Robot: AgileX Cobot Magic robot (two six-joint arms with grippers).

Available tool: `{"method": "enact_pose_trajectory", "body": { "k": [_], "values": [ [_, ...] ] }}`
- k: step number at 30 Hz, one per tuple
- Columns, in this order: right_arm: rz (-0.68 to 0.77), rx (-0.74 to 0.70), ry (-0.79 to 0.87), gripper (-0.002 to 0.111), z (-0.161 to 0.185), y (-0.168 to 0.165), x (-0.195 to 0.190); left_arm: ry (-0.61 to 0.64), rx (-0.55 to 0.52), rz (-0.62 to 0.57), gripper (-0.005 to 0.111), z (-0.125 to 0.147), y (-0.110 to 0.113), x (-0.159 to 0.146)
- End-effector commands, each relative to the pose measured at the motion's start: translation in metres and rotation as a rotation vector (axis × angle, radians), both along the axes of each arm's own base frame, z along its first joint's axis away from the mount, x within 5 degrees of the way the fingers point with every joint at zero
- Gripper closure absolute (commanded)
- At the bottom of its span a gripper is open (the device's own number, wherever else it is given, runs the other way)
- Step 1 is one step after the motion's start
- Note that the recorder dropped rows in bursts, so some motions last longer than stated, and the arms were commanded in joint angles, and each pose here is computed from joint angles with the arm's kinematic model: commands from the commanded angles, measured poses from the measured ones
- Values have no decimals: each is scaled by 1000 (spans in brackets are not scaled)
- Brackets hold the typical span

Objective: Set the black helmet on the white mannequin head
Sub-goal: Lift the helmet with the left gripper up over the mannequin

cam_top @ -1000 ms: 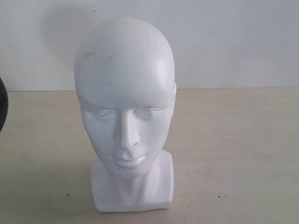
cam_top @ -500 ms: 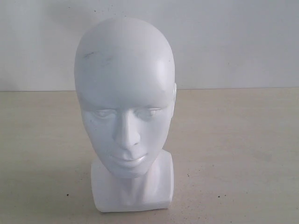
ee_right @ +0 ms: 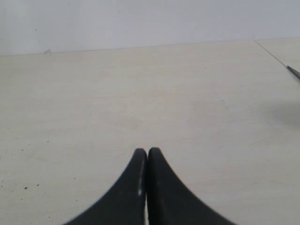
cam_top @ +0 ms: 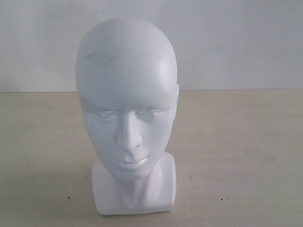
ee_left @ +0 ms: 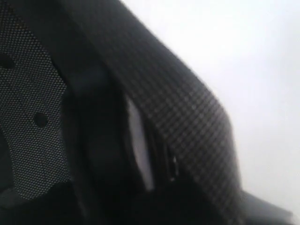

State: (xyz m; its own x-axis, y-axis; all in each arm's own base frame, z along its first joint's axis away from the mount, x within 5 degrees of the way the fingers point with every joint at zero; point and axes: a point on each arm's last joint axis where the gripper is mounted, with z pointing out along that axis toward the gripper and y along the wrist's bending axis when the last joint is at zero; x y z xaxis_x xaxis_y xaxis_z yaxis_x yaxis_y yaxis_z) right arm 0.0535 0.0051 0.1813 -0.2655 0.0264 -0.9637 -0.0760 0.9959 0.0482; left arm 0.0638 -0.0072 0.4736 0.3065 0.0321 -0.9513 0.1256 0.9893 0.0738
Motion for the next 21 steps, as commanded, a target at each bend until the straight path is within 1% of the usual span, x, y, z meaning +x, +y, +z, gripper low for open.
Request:
{"method": "enact_pose_trajectory", "body": {
  "k": [1, 5, 12, 16, 18, 19, 20, 21],
  "values": [
    [-2, -7, -19, 108, 2, 0, 0, -268, 39, -61, 102, 9, -3, -23],
    [-2, -7, -19, 108, 2, 0, 0, -352, -7, -121, 102, 1, -5, -33],
    [-2, -7, -19, 108, 2, 0, 0, -443, -161, -222, 102, -23, -3, -47],
    [-2, -7, -19, 108, 2, 0, 0, -473, -311, -278, 102, -44, 0, -47],
    [-2, -7, -19, 108, 2, 0, 0, -487, -365, -292, 102, -55, 1, -45],
    [-2, -7, -19, 108, 2, 0, 0, -499, -426, -301, 102, -67, 2, -41],
    [-2, -7, -19, 108, 2, 0, 0, -508, -451, -302, 102, -72, 3, -40],
    [-2, -7, -19, 108, 2, 0, 0, -501, -515, -301, 102, -81, 6, -35]
  ]
}}
